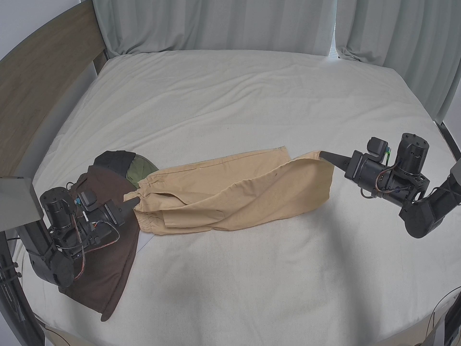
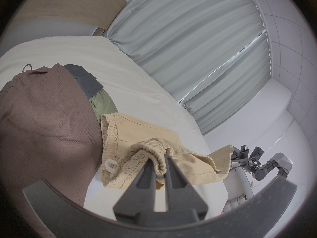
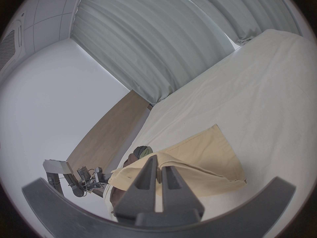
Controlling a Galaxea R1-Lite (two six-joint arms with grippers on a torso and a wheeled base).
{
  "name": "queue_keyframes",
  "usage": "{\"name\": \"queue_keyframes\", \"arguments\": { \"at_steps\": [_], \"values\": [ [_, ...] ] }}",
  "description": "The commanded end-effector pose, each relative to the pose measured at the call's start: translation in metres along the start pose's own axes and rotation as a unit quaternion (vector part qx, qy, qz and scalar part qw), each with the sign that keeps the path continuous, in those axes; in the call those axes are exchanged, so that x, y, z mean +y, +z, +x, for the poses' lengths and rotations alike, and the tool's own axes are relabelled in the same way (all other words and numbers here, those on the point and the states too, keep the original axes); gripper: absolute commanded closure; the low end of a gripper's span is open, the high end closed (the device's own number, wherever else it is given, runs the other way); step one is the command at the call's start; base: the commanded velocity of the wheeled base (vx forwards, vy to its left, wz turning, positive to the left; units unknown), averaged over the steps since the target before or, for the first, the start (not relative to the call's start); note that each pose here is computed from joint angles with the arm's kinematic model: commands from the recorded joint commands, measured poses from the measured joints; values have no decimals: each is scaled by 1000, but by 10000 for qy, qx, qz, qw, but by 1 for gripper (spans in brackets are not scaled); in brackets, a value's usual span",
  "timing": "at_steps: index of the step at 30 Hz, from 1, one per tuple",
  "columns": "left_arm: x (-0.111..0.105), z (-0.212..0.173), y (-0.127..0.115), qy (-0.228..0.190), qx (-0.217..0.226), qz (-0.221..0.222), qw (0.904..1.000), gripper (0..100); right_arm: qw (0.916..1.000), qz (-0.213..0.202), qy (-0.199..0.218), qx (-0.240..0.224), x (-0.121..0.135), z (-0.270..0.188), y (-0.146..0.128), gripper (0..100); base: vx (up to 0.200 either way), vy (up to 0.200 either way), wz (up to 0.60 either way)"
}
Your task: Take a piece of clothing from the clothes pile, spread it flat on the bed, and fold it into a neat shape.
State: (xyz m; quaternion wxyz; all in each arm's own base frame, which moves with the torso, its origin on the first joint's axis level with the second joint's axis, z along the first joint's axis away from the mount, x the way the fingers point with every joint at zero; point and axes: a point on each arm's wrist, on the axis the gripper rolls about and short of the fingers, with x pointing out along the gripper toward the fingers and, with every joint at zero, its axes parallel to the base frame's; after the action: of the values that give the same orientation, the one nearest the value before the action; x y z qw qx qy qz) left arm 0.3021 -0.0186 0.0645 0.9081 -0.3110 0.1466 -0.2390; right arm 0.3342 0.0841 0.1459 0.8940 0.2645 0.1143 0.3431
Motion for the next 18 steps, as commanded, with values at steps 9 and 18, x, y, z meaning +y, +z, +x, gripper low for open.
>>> {"name": "queue_keyframes", "arguments": {
  "at_steps": [9, 18],
  "values": [
    [1, 1, -2, 7, 28, -22, 10000, 100, 9998, -102, 107, -154, 4, 12, 18, 100, 0, 0, 0],
    [4, 14, 6, 61, -235, -50, 9997, 100, 10000, 6, -12, -26, -15, 33, 16, 100, 0, 0, 0]
  ]
}}
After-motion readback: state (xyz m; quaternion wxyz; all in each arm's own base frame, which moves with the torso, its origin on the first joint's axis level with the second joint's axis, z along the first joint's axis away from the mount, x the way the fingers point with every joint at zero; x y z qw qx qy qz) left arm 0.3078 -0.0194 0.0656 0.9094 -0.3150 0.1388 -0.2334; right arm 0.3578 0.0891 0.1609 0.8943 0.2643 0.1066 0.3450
